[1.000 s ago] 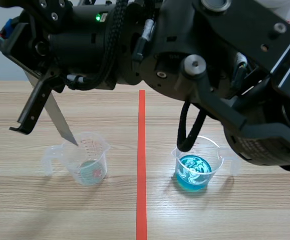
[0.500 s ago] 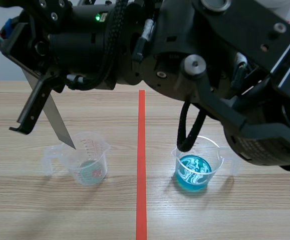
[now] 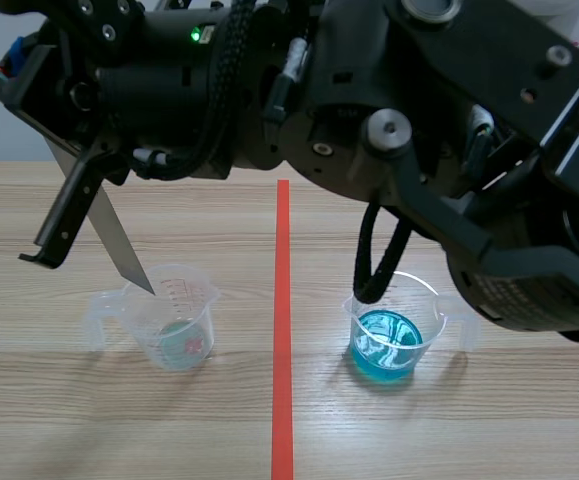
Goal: Do the redox reaction experiment
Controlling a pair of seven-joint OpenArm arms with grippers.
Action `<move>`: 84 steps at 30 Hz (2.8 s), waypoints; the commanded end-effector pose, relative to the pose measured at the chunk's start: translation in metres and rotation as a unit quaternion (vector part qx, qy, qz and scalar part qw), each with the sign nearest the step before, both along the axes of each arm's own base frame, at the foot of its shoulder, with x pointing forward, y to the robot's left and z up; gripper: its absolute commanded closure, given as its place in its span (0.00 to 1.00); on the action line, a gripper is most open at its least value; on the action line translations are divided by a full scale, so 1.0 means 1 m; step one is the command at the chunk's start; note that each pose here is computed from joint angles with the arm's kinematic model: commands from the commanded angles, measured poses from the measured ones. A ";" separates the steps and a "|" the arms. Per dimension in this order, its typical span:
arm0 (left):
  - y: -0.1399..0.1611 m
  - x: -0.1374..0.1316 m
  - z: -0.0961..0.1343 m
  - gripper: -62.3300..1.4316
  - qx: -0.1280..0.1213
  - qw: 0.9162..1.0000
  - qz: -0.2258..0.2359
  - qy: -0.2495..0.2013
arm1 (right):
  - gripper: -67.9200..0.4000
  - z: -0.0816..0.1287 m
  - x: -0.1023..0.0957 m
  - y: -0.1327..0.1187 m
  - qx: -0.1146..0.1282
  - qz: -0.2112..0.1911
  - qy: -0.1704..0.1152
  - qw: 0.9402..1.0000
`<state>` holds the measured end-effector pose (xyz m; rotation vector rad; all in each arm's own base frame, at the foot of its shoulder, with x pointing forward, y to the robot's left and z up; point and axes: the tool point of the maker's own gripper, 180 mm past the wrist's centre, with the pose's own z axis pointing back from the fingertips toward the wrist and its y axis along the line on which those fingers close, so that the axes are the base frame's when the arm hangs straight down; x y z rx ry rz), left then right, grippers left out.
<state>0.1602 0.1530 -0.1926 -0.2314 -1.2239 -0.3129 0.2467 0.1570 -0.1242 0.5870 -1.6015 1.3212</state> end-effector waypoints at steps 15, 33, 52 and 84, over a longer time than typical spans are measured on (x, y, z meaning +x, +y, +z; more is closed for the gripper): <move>-0.004 0.003 0.010 0.00 -0.007 1.000 -0.001 -0.018 | 0.98 0.014 -0.002 0.000 0.014 0.003 -0.016 1.000; -0.004 0.003 0.010 0.00 -0.007 1.000 -0.001 -0.018 | 0.98 0.014 -0.002 0.000 0.014 0.003 -0.016 1.000; -0.004 0.003 0.010 0.00 -0.007 1.000 -0.001 -0.018 | 0.98 0.014 -0.002 0.000 0.014 0.003 -0.016 1.000; -0.004 0.003 0.011 0.00 -0.008 1.000 -0.001 -0.021 | 0.98 0.017 -0.003 -0.043 0.003 -0.009 -0.042 0.999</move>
